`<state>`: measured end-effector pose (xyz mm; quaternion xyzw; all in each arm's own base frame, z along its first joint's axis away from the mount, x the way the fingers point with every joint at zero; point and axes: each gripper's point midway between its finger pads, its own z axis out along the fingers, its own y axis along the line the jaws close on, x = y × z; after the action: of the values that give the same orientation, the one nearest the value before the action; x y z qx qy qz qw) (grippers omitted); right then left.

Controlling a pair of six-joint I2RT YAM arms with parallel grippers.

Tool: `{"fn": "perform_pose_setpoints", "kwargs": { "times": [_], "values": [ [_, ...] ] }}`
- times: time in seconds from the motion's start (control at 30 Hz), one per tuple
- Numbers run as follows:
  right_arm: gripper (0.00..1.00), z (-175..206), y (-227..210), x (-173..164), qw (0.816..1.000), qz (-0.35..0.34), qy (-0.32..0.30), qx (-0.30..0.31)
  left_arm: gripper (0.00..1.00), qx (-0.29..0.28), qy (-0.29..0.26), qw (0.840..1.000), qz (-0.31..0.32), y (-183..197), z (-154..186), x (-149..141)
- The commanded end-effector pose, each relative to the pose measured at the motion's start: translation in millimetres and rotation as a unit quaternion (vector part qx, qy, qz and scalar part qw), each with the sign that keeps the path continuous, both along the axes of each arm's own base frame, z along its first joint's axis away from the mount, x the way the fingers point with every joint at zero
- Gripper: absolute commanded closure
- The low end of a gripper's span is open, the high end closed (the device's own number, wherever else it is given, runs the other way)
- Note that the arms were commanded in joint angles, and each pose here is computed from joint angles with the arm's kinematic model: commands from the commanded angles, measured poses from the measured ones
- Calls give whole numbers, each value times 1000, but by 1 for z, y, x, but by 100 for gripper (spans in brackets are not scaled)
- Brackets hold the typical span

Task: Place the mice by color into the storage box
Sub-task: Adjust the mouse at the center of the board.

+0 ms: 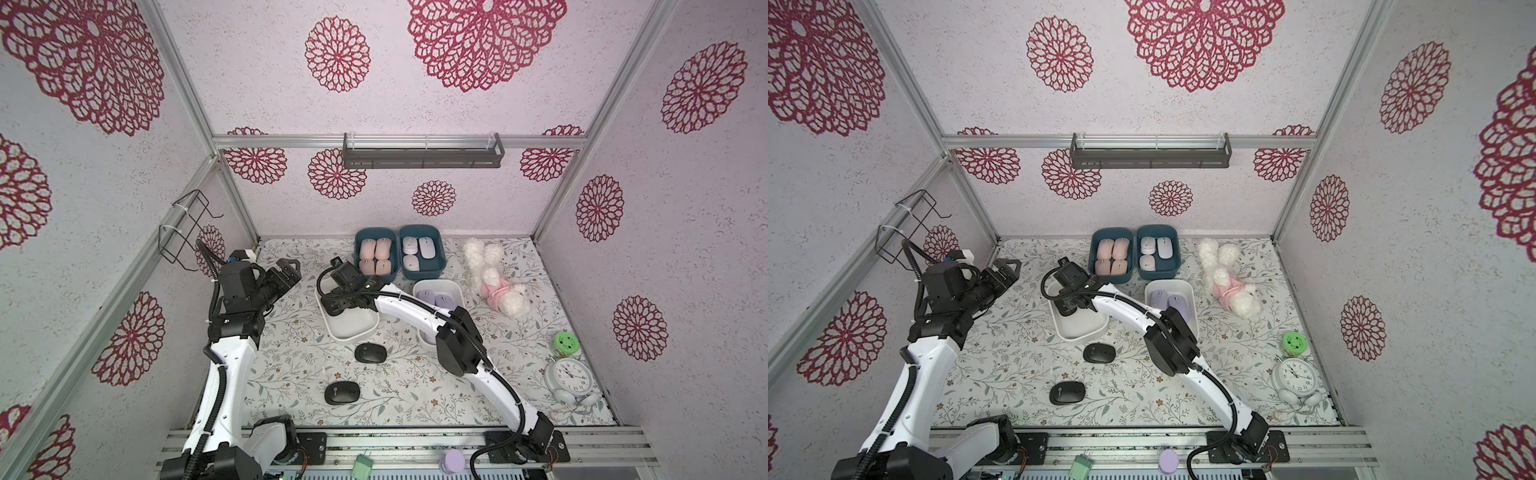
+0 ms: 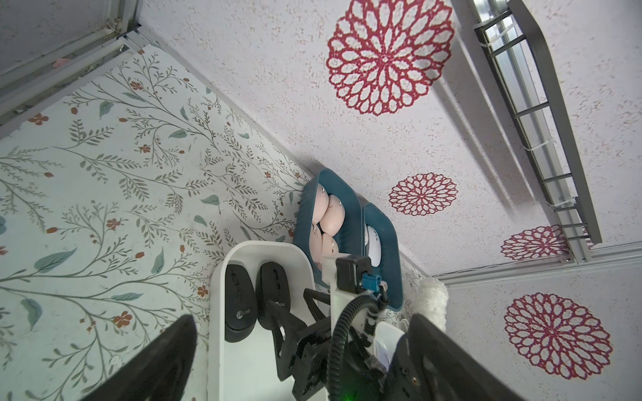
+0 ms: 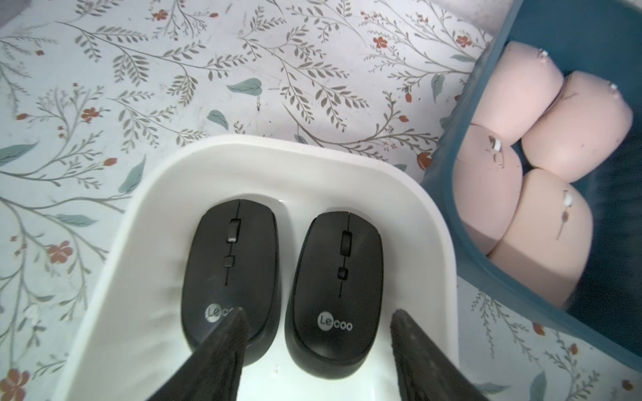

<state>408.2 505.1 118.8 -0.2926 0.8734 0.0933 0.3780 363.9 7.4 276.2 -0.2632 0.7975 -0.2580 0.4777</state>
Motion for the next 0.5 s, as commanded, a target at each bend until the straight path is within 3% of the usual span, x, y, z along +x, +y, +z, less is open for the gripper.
{"fn": "perform_pose_setpoints", "kwargs": {
  "times": [0.0, 0.17, 0.37, 0.47],
  "values": [
    [32, 96, -2, -31, 997, 31, -64, 25, 3, 5, -8, 1000, -12, -4, 7, 2],
    [27, 111, -33, -78, 994, 61, -81, 28, 3, -11, 10, 999, -39, -17, -3, 7],
    [23, 63, -88, -131, 996, 83, -15, 18, 3, -18, 42, 991, -122, -61, -15, 12],
    [23, 34, -105, -156, 995, 92, 30, 4, 3, -6, 47, 990, -134, -70, -16, 10]
  ]
}}
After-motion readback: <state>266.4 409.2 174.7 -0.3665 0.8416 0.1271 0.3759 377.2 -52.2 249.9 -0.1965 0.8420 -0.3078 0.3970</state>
